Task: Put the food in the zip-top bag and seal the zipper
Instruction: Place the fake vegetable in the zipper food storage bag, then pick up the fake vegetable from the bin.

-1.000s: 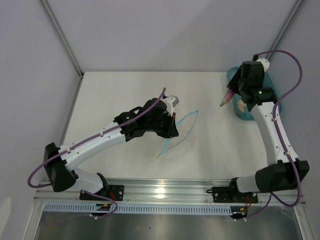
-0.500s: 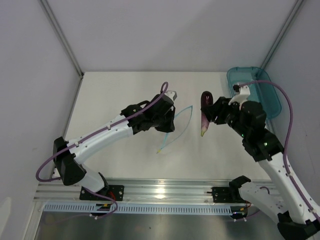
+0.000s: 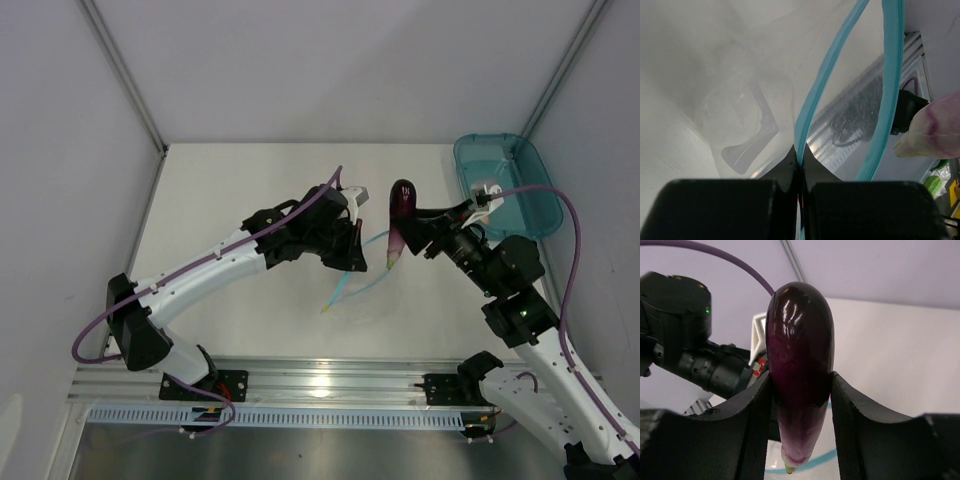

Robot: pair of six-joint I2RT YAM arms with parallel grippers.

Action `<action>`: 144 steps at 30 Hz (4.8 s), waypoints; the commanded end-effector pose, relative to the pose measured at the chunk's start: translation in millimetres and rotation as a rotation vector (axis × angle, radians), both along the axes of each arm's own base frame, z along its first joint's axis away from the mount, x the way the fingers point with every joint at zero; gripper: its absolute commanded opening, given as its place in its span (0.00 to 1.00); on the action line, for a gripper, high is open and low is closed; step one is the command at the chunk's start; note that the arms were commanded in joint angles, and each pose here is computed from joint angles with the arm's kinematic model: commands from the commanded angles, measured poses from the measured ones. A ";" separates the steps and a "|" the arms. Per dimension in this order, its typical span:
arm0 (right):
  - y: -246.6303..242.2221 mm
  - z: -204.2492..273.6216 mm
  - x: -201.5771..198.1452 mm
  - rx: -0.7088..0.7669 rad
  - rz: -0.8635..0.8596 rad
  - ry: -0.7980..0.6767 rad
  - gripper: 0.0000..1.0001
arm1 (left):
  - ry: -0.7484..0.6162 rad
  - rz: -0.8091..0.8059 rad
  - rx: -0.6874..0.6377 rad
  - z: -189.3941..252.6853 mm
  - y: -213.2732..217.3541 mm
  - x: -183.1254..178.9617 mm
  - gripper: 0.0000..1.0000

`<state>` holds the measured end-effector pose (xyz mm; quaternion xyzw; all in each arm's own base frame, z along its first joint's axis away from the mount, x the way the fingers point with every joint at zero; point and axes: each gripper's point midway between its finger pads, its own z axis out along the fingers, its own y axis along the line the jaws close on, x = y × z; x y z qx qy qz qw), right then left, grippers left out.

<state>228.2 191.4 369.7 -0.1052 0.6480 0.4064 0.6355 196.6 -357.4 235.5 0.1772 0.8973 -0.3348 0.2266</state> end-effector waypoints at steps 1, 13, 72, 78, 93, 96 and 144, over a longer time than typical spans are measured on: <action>2.4 42.0 -6.3 0.074 0.022 -0.146 0.00 | 0.005 -0.066 -0.083 16.8 -11.4 -7.1 0.01; 3.5 27.4 -3.0 0.041 0.014 -0.170 0.04 | 0.060 -0.151 -0.166 21.3 -22.4 -23.5 0.00; -201.7 -97.6 177.7 -0.130 -0.879 0.722 0.99 | -0.170 0.010 -0.076 -12.8 70.4 -8.7 0.01; -249.5 -125.4 205.2 -0.125 -1.066 0.818 0.99 | -0.156 -0.023 -0.101 -25.3 67.9 -16.1 0.01; -333.1 -190.9 251.9 -0.136 -1.311 1.045 0.99 | -0.179 -0.063 -0.164 -25.9 64.0 -23.7 0.00; -336.9 -210.1 259.1 -0.158 -1.306 1.095 0.99 | -0.190 -0.060 -0.150 -27.0 65.7 -21.2 0.00; -317.4 -325.0 297.8 -0.108 -1.166 1.269 0.80 | -0.145 -0.049 -0.122 -47.9 61.7 -14.5 0.00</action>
